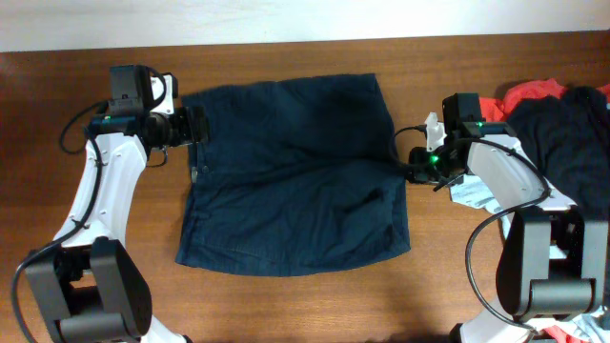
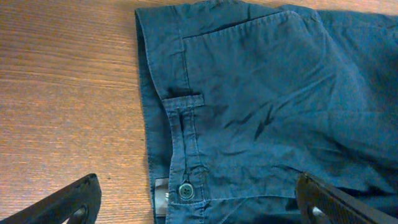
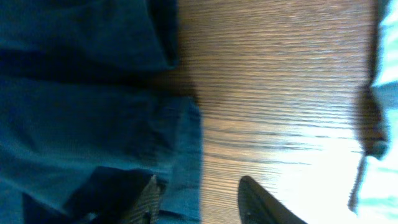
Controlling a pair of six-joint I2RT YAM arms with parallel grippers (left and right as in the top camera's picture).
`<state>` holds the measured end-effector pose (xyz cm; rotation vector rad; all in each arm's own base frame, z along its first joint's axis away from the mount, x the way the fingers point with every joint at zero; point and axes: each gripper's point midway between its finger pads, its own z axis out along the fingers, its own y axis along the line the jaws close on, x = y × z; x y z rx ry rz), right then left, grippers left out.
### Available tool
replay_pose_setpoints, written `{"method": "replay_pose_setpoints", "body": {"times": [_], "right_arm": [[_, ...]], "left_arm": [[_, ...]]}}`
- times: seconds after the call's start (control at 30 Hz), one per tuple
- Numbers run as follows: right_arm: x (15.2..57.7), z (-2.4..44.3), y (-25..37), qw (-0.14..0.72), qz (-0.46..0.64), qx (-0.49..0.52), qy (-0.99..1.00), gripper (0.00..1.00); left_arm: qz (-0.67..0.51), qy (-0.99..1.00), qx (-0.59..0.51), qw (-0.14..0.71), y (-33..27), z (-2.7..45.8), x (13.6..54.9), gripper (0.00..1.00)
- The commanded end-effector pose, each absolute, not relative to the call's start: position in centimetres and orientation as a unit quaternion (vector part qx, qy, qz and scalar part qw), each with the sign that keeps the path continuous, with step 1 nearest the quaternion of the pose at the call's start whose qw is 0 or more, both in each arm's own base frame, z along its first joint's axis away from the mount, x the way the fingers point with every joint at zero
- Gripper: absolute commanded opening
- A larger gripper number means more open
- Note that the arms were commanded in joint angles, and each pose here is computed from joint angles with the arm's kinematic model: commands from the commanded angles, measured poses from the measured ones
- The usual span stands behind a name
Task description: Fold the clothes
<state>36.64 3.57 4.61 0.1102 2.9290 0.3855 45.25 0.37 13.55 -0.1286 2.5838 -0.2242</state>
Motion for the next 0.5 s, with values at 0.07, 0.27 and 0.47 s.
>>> {"method": "replay_pose_setpoints", "body": {"times": [0.07, 0.27, 0.47], "right_arm": [[36.7, 5.4, 5.8, 0.1, 0.191, 0.046, 0.975, 0.48], [37.2, 4.3, 5.9, 0.117, 0.19, 0.059, 0.973, 0.47], [37.0, 3.2, 6.1, 0.127, 0.197, 0.06, 0.97, 0.31]], "left_arm": [[-0.086, 0.954, -0.046, 0.283, 0.4, 14.8, 45.6, 0.99], [-0.086, 0.954, -0.046, 0.283, 0.4, 14.8, 45.6, 0.99], [-0.086, 0.954, -0.046, 0.283, 0.4, 14.8, 45.6, 0.99]]}}
